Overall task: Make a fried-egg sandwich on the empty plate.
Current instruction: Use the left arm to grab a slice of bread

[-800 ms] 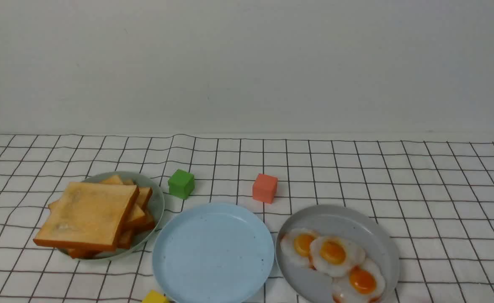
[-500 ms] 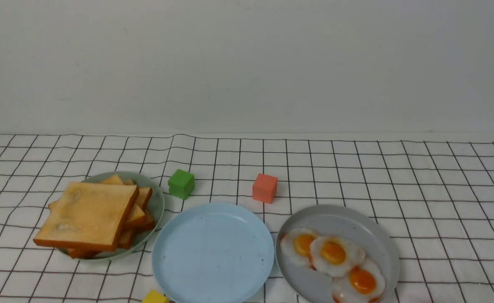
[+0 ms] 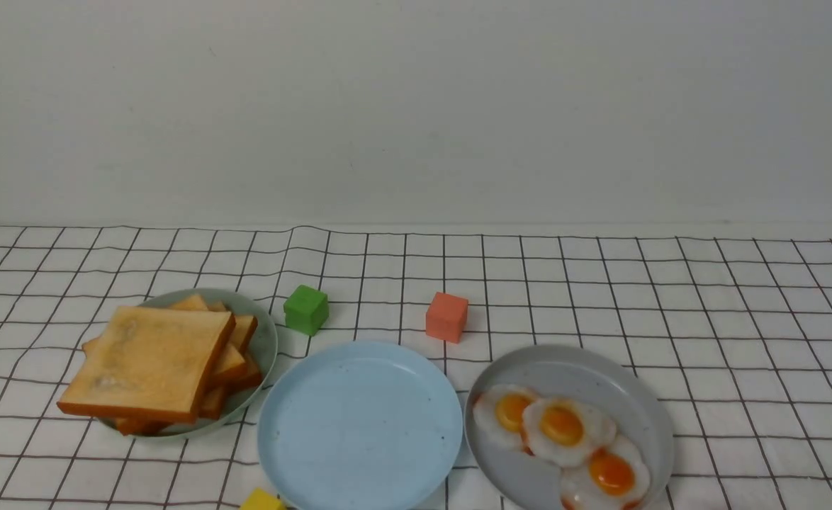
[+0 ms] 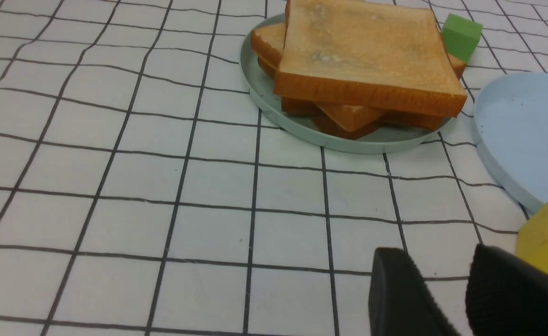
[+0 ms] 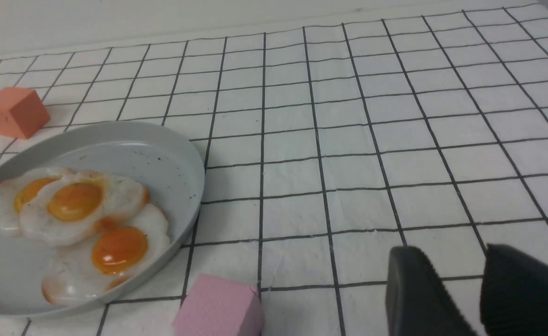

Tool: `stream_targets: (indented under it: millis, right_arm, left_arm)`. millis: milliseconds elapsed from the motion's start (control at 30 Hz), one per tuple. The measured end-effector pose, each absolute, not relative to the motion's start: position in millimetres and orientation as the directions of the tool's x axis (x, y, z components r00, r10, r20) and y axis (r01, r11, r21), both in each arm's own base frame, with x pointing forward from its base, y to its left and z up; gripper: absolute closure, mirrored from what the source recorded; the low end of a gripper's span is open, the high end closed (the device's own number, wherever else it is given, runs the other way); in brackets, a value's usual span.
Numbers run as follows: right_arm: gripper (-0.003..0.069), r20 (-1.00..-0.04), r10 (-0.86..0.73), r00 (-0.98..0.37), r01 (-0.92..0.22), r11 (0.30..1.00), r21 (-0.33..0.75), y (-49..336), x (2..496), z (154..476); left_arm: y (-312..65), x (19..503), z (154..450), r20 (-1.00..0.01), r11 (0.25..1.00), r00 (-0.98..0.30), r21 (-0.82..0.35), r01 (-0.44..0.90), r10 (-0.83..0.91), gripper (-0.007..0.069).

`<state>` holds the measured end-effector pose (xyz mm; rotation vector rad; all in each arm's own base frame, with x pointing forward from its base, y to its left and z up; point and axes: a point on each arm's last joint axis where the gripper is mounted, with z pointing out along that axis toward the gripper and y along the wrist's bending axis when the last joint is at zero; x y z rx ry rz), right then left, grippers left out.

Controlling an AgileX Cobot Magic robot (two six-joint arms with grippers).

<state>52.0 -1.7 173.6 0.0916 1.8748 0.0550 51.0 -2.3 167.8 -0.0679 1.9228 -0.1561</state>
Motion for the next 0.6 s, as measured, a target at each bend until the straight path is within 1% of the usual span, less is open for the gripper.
stream_targets:
  millis: [167, 300, 400, 433, 500, 533, 567, 600]
  right_arm:
    - [0.0418, -0.95, 0.091, -0.298, 0.035, 0.996, 0.085, -1.7, 52.0, 173.7]
    - [0.0418, -0.953, 0.091, -0.289, 0.033, 0.996, 0.085, -1.6, 52.4, 174.4]
    - [0.0418, -0.972, 0.091, -0.215, 0.019, 0.996, 0.089, -0.9, 54.6, 178.5]
    - [0.0418, -0.981, 0.091, -0.172, 0.011, 0.996, 0.09, -0.5, 55.4, 182.4]
    - [0.0418, -0.994, 0.092, -0.062, -0.01, 0.996, 0.093, 0.5, 56.6, 192.6]
    - [0.0418, -0.995, 0.092, -0.034, -0.015, 0.996, 0.093, 0.7, 56.7, 195.2]
    - [0.0418, -0.995, 0.094, 0.025, -0.026, 0.995, 0.093, 1.2, 56.7, 200.6]
    - [0.0418, -0.994, 0.095, 0.046, -0.03, 0.995, 0.094, 1.4, 56.6, 202.6]
  left_arm:
    - [-2.1, 51.1, 167.8, -0.929, 0.99, -0.349, -0.137, 0.028, -0.118, 0.0387]
    - [-0.3, 51.3, 168.0, -0.936, 0.996, -0.344, -0.088, 0.025, -0.074, 0.0387]
    - [-0.6, 52.4, 170.1, -0.948, 0.996, -0.311, -0.082, 0.034, -0.067, 0.0387]
    - [-1.0, 52.9, 171.1, -0.953, 0.996, -0.296, -0.083, 0.039, -0.068, 0.0387]
    - [-2.5, 54.6, 177.2, -0.971, 0.994, -0.226, -0.089, 0.059, -0.073, 0.0387]
    - [-3.0, 55.0, 179.5, -0.977, 0.994, -0.201, -0.09, 0.066, -0.075, 0.0387]
    - [-4.2, 55.9, 185.2, -0.986, 0.992, -0.141, -0.097, 0.084, -0.084, 0.0387]
    - [-4.7, 56.1, 187.6, -0.989, 0.991, -0.116, -0.099, 0.092, -0.088, 0.0387]
